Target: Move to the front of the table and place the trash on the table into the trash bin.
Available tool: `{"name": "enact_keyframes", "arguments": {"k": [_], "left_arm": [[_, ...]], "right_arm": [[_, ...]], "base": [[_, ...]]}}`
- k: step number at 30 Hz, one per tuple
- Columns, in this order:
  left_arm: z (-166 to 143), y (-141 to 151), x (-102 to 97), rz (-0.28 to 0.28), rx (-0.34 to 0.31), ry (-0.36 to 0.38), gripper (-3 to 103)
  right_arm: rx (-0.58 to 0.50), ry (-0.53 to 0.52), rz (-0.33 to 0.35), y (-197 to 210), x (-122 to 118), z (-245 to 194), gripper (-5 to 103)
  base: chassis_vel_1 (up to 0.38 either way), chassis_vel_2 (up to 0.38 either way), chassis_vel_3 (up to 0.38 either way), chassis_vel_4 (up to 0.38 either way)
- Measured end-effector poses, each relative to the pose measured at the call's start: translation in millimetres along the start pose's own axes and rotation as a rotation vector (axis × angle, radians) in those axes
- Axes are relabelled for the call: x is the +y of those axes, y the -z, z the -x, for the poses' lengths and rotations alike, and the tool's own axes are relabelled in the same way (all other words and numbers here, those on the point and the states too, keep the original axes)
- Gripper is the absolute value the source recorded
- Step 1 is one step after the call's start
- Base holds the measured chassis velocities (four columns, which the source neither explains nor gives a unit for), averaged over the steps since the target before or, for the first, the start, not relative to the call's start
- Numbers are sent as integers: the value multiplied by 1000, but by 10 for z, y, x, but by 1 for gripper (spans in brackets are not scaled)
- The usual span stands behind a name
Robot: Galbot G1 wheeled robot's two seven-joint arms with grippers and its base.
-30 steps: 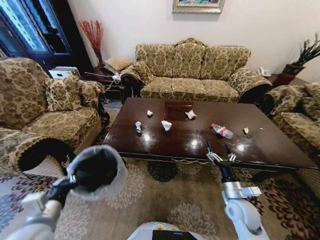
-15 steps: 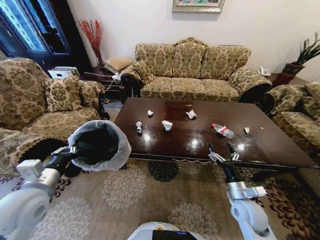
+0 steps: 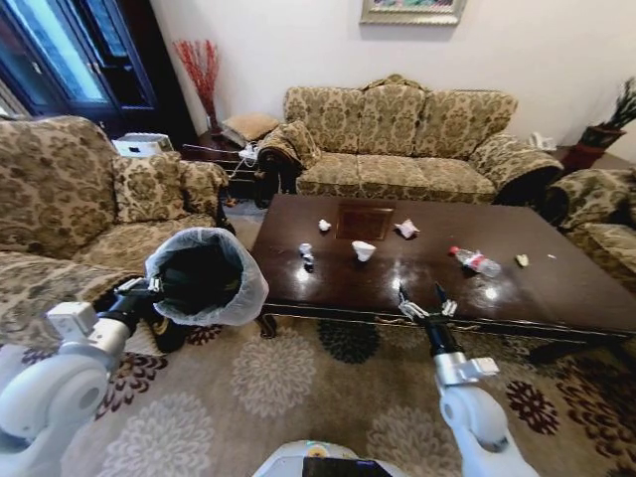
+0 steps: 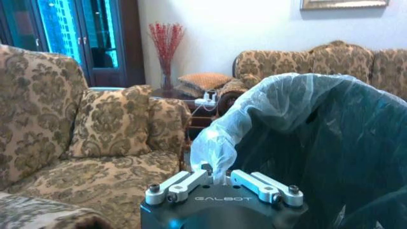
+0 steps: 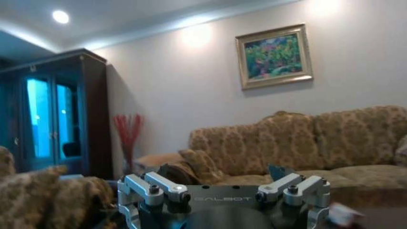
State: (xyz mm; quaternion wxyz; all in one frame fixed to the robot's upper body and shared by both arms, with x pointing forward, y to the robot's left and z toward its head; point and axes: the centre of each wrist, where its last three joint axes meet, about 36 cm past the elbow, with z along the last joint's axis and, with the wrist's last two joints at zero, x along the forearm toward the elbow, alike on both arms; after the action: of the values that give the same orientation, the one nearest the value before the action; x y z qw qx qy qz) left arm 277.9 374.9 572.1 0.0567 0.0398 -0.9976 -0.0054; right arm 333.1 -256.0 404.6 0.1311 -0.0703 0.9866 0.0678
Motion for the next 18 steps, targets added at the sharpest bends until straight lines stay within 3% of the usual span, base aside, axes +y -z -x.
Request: {"name": "enact_keyframes", "arguments": {"k": [8, 18], "left_arm": [[-79, 14, -79, 18, 3, -24, 1], [-110, -3, -189, 15, 2, -61, 1]], "right_arm": [[46, 45, 35, -16, 206, 45, 100], [80, 97, 38, -96, 267, 8, 100]], "base": [[157, 140, -131, -130], [-55, -31, 38, 13]]}}
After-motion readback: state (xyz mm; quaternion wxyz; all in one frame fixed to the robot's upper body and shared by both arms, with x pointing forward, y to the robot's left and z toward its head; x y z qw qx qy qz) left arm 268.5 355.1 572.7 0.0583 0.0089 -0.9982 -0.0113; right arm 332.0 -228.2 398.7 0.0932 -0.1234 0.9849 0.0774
